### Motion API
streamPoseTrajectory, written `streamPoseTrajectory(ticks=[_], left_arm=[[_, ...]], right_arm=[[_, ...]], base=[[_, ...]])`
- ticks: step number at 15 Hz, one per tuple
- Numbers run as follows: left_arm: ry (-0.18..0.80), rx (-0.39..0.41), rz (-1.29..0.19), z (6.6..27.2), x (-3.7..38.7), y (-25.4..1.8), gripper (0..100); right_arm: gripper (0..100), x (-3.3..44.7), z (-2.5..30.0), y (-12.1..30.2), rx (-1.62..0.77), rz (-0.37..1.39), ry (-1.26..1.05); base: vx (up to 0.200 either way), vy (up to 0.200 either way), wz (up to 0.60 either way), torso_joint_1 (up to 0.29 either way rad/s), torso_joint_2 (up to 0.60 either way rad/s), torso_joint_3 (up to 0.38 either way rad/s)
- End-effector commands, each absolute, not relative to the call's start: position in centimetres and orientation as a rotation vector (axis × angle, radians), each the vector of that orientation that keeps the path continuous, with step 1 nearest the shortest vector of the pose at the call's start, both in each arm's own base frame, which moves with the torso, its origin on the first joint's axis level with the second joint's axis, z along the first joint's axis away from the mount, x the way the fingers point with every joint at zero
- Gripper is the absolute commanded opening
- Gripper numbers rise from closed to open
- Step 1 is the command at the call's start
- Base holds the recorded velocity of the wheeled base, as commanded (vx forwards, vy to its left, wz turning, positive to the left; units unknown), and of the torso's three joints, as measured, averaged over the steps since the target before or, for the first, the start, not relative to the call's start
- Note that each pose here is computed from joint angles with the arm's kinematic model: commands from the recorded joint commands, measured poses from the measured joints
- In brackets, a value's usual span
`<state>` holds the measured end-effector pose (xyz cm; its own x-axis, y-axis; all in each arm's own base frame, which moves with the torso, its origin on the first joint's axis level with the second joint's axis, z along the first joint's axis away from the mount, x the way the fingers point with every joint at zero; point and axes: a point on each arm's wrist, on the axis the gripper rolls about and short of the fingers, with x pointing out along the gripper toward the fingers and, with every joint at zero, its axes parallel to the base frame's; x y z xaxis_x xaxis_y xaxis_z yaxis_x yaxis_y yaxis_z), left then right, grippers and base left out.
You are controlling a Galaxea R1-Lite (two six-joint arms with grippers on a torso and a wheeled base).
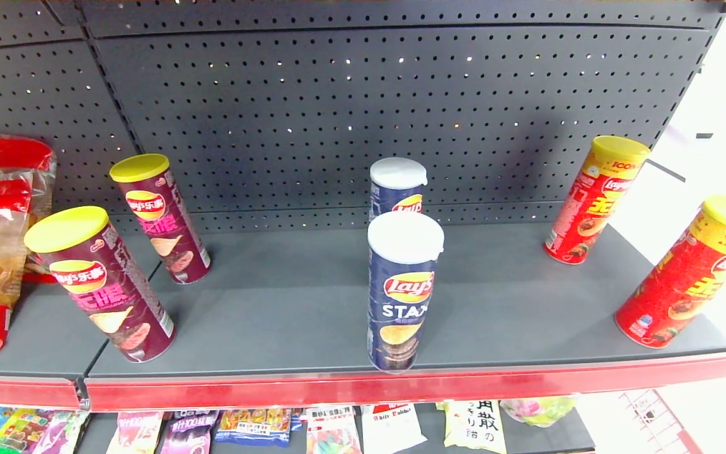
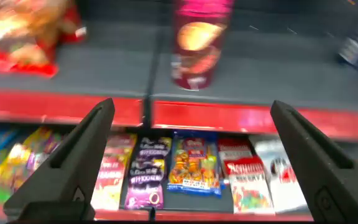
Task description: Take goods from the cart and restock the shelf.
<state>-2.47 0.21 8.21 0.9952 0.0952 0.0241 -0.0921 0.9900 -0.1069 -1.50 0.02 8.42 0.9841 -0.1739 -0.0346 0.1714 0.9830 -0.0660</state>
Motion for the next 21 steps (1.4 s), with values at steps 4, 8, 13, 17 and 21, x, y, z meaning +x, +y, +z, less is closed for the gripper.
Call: streamPoseTrajectory(ticks=[4, 8, 13, 17, 21], left_arm=[[-0.029, -0.044, 0.087, 8.12, -2.42, 0.19, 100], [-0.027, 0.013, -0.077, 7.91, -2.31, -0.19, 100], [0.009, 0.012, 0.026, 7.56, -2.25, 0.05, 100], [0.008, 0.008, 0.029, 7.51, -2.26, 0.05, 100], [0.008, 0.008, 0.029, 7.51, -2.26, 0.05, 100]], right_arm=[[100, -1.49, 8.14, 0.18, -0.059, -0.098, 0.061], [100, -1.52, 7.72, 0.15, 0.008, -0.095, 0.099], [100, -1.61, 7.7, -0.08, -0.01, 0.072, 0.089], [100, -2.19, 7.58, -0.05, -0.006, -0.011, 0.012], [100, -2.28, 7.53, -0.05, -0.005, -0.02, 0.002]], base=[[0.0, 0.0, 0.0, 0.0, 0.0, 0.0], [0.0, 0.0, 0.0, 0.0, 0.0, 0.0], [0.0, 0.0, 0.0, 0.0, 0.0, 0.0], [0.0, 0.0, 0.0, 0.0, 0.0, 0.0], [0.0, 0.0, 0.0, 0.0, 0.0, 0.0]])
